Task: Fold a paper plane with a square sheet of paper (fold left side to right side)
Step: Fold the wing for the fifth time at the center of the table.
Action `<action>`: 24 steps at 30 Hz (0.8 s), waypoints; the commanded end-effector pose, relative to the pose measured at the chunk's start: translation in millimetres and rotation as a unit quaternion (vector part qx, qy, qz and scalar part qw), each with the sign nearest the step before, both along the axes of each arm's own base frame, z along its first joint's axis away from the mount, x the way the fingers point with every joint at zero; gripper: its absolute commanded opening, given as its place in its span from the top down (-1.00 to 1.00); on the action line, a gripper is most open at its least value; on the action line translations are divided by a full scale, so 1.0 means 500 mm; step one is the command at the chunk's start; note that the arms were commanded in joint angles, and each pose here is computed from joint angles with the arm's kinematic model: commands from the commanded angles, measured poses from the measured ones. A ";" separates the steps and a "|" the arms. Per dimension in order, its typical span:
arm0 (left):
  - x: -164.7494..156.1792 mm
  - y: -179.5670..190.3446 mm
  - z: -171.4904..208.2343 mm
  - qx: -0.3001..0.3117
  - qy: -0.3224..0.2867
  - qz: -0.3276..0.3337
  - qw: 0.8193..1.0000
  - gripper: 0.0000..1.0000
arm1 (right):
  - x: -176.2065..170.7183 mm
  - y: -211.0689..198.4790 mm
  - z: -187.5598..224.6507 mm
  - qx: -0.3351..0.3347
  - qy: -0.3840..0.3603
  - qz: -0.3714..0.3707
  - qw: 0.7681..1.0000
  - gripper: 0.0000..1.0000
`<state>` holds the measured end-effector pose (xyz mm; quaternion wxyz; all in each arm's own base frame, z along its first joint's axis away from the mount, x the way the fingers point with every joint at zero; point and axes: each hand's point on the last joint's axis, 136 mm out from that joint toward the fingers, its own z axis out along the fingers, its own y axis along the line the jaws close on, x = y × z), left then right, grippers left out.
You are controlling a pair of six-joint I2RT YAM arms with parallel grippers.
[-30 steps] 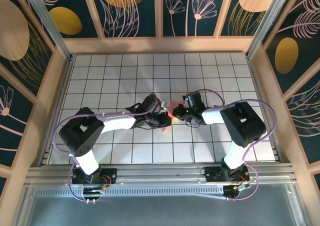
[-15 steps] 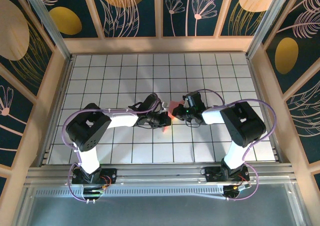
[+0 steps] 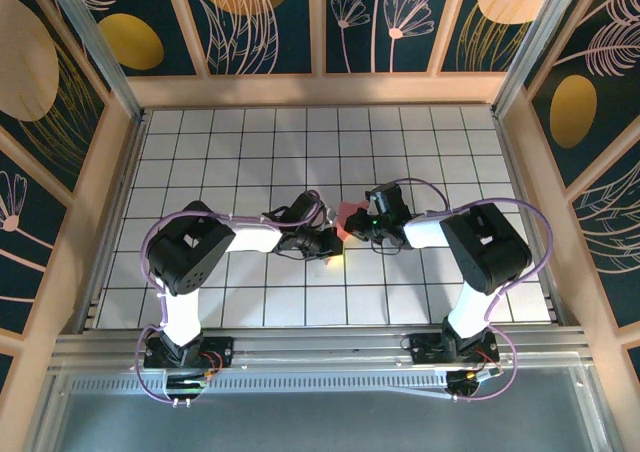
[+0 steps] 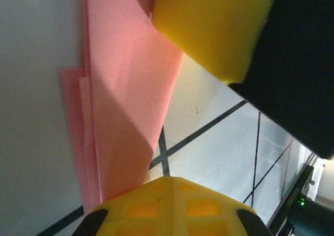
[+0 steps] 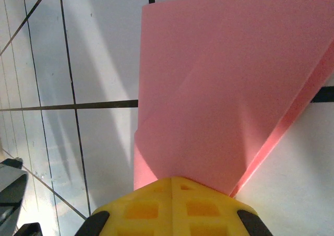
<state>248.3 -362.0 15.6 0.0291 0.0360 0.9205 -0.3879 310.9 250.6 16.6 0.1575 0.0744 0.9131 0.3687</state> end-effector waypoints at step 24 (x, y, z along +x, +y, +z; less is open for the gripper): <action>-0.070 0.073 -0.074 0.069 0.015 -0.060 0.996 1.00 | -0.082 -0.067 -0.117 -0.102 0.098 0.009 0.990 1.00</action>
